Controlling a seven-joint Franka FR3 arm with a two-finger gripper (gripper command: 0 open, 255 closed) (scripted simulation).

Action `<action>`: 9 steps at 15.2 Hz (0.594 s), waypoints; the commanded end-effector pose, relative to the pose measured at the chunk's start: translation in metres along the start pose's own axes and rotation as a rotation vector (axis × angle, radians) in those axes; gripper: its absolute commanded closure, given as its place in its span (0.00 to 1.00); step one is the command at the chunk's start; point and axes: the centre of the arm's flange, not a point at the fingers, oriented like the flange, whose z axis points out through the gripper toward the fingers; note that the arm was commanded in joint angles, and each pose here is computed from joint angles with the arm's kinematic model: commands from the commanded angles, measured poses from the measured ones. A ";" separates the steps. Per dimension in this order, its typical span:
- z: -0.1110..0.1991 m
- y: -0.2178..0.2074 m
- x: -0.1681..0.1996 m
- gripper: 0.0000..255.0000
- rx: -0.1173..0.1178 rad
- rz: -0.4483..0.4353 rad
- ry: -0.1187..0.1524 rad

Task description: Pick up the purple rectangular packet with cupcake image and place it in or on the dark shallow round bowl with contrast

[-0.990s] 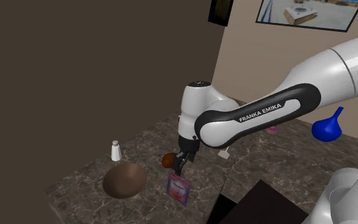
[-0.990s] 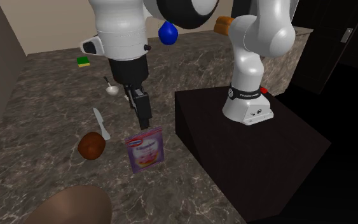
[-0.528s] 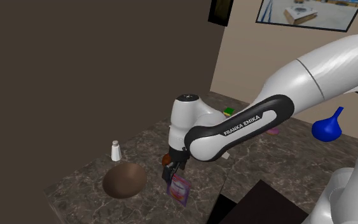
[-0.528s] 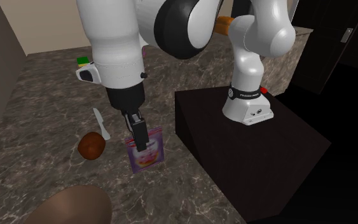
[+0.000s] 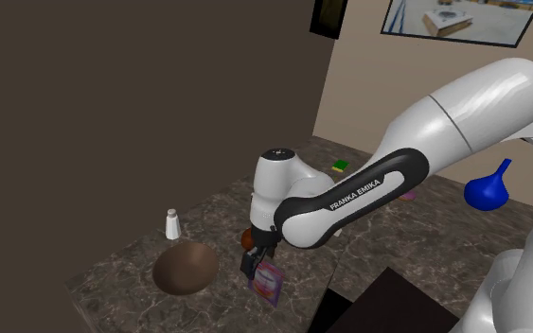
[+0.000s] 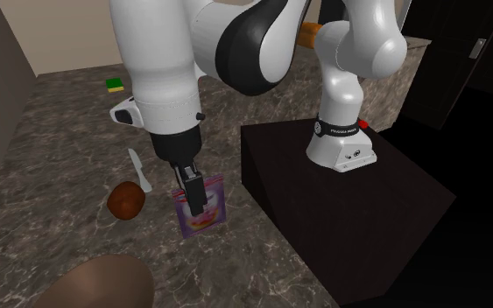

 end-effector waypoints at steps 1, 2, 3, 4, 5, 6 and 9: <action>0.000 0.000 0.000 0.00 0.000 0.000 0.000; 0.000 0.000 0.000 0.00 0.000 0.000 0.000; 0.000 0.000 0.000 0.00 0.000 0.000 0.000; 0.000 0.000 0.000 1.00 0.000 0.000 0.000; 0.000 0.000 0.000 1.00 0.000 0.000 0.000; 0.000 0.000 0.000 1.00 0.000 0.000 0.000; 0.000 0.000 0.000 1.00 0.000 0.000 0.000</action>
